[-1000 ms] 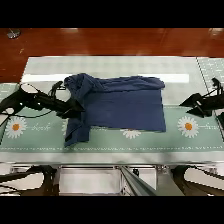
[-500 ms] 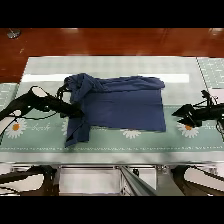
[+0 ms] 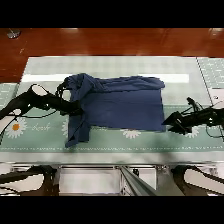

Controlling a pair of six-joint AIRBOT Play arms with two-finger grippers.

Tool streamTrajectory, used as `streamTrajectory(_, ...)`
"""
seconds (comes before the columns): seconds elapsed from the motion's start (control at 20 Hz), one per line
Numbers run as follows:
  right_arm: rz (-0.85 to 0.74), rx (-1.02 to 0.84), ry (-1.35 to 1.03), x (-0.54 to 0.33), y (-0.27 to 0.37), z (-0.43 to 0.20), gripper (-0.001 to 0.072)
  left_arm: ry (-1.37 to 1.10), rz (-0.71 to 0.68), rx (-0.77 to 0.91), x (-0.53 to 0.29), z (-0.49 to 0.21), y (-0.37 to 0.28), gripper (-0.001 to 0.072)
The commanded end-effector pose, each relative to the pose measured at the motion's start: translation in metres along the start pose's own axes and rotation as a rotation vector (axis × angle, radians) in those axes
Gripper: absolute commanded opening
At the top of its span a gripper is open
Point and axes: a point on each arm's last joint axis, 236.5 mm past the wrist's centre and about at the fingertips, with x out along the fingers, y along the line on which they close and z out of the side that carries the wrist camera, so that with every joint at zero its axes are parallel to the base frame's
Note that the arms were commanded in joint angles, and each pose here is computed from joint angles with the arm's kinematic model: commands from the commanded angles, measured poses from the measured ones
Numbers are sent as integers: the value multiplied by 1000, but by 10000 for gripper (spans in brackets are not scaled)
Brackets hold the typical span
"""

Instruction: Fold the shirts.

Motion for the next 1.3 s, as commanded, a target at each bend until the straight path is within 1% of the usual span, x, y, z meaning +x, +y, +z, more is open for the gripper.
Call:
streamTrajectory(0.0, 15, -63, -48, 23, 33, 11, 614, 0, -4, 3, 0, 0, -1, 18)
streamTrajectory(0.1, 32, -100, -77, 30, 56, 19, 610, -1, -4, 3, -1, 0, -2, 18)
streamTrajectory(0.15, 28, -136, -89, 31, 68, 23, 508, -4, -4, 5, -1, 2, -2, 18)
streamTrajectory(0.2, 26, -173, -92, 31, 79, 25, 303, -11, -7, 12, -4, 5, -5, 18)
streamTrajectory(0.25, 26, -221, -99, 28, 91, 28, 36, -25, -11, 25, -8, 10, -9, 18)
streamTrajectory(0.35, 41, -299, -138, 8, 119, 42, 22, -92, -30, 67, -34, 34, -27, 18)
streamTrajectory(0.45, 51, -402, -228, -41, 162, 65, 21, -240, -71, 131, -93, 71, -58, 18)
streamTrajectory(0.5, 45, -464, -304, -77, 188, 78, 21, -357, -99, 168, -137, 93, -79, 18)
streamTrajectory(0.6, 24, -601, -537, -173, 253, 97, 21, -611, -159, 254, -239, 120, -126, 18)
streamTrajectory(0.65, 28, -671, -654, -222, 286, 94, 21, -736, -170, 301, -291, 124, -148, 18)
streamTrajectory(0.75, 28, -795, -869, -313, 339, 64, 21, -975, -150, 408, -390, 111, -186, 17)
streamTrajectory(0.9, 1, -893, -1163, -415, 371, -9, 21, -1265, -62, 530, -502, 58, -225, 17)
streamTrajectory(1.0, -8, -932, -1270, -445, 370, -66, 21, -1420, 29, 576, -552, 14, -240, 17)
streamTrajectory(1.1, -54, -952, -1344, -463, 356, -118, 21, -1550, 168, 595, -584, -30, -247, 17)
streamTrajectory(1.25, -137, -932, -1435, -481, 326, -176, 21, -1668, 417, 551, -603, -89, -244, 17)
